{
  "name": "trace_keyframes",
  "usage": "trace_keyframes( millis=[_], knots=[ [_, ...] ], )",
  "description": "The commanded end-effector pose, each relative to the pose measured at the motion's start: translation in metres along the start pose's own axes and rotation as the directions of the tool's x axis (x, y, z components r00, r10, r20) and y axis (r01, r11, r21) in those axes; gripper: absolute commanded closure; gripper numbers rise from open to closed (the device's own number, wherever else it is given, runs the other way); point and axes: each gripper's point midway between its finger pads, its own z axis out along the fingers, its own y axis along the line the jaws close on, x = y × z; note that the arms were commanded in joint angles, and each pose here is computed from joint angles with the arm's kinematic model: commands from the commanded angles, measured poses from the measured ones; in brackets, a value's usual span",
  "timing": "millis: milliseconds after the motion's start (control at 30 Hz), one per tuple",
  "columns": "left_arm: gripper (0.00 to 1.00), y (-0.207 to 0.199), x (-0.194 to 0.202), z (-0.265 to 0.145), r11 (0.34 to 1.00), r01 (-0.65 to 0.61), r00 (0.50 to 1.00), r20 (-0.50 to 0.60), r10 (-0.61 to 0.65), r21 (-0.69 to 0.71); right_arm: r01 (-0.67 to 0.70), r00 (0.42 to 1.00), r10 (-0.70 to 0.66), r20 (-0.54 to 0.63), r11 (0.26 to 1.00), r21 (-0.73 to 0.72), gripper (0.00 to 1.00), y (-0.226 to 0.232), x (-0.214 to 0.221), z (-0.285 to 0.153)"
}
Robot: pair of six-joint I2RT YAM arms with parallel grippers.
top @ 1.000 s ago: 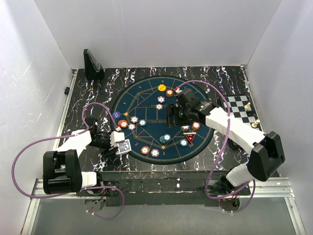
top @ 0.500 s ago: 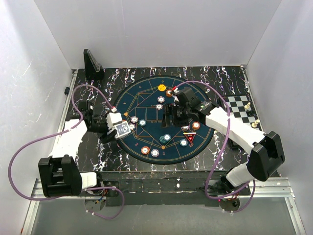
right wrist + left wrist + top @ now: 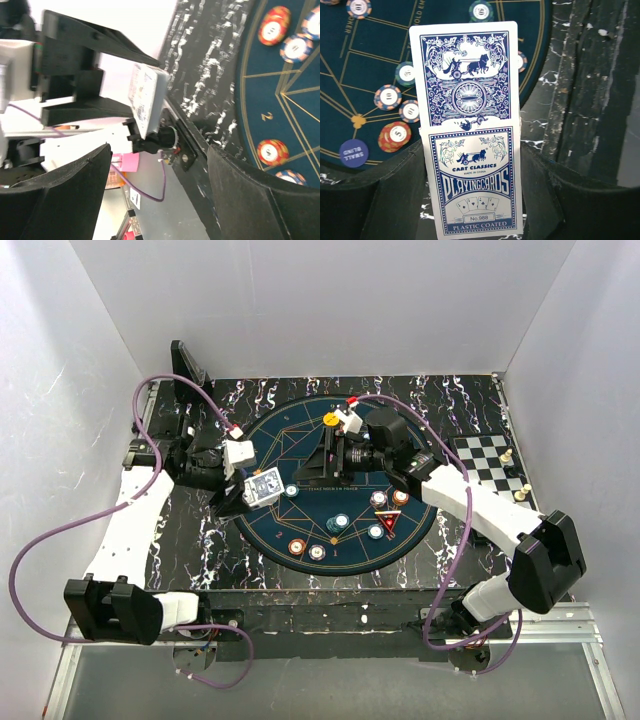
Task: Distribute texas hold em gaming equipment
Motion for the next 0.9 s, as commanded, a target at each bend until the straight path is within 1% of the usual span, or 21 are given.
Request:
trace_keyframes(
  millis=[0,367,567,667,767,867],
  knots=[
    [0.82,-0.016,-0.021,-0.001,0.998,0.040,0.998,0.037,-0.042,0.056,0.035,0.999,-0.034,0.010,0.977,-0.209,0.16,0.053,-0.009,0.002],
    [0.83,-0.009,-0.039,0.003,0.999,-0.005,0.999,0.038,0.004,0.043,0.008,0.995,-0.027,-0.095,0.981,-0.195,0.15,0.056,0.007,0.036],
    [0.84,-0.004,-0.048,0.005,0.999,-0.023,0.999,0.041,0.021,0.033,0.005,0.994,-0.025,-0.103,0.983,-0.186,0.17,0.061,0.009,0.047],
    [0.85,-0.004,-0.051,0.006,0.999,-0.027,0.999,0.043,0.025,0.033,-0.020,0.993,-0.004,-0.115,0.979,-0.203,0.19,0.064,0.009,0.050],
    [0.85,-0.004,-0.054,0.008,0.999,-0.029,0.999,0.043,0.027,0.036,-0.058,0.991,0.025,-0.135,0.967,-0.247,0.23,0.068,0.010,0.054],
    [0.86,-0.003,-0.057,0.009,0.999,-0.038,0.998,0.043,0.036,0.034,-0.110,0.986,0.068,-0.154,0.953,-0.282,0.32,0.069,0.012,0.056]
  ],
)
